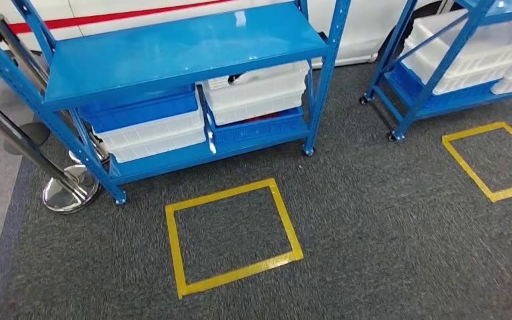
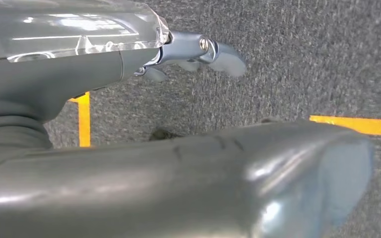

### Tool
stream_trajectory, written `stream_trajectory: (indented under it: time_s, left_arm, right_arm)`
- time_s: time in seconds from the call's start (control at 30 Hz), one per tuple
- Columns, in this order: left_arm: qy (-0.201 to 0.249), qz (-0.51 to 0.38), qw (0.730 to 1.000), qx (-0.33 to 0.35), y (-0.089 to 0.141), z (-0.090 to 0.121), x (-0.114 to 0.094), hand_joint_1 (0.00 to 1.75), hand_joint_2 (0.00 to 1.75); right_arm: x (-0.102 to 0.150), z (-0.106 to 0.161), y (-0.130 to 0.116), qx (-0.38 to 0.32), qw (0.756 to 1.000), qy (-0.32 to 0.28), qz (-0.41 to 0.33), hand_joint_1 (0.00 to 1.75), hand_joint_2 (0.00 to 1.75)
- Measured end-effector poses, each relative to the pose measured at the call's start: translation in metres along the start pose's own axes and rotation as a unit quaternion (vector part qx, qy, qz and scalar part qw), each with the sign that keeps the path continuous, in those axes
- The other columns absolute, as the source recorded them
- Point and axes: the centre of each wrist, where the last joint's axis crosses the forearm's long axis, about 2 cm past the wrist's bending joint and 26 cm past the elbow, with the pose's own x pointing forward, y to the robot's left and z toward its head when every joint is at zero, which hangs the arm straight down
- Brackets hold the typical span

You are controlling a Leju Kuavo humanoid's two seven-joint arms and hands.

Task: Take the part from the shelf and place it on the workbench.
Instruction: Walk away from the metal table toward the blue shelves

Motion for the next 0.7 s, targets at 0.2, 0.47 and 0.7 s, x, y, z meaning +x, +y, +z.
stream_trajectory:
  time_s: [0.2,0.47,0.7]
  left_arm:
    - [-0.002,0.000,1.000,-0.002,0.000,-0.001,0.001,0.00,0.00]
    - [0.003,-0.002,1.000,0.000,0.000,0.001,-0.002,0.00,0.00]
    - [-0.010,-0.001,1.000,-0.002,-0.003,-0.006,0.009,0.00,0.00]
  right_arm:
    - [0.003,-0.001,-0.003,-0.004,1.000,-0.004,-0.005,0.00,0.00]
    - [-0.014,0.002,-0.001,-0.001,1.000,0.010,-0.007,0.00,0.00]
    - [-0.006,0.000,-0.004,-0.007,1.000,0.002,-0.009,0.00,0.00]
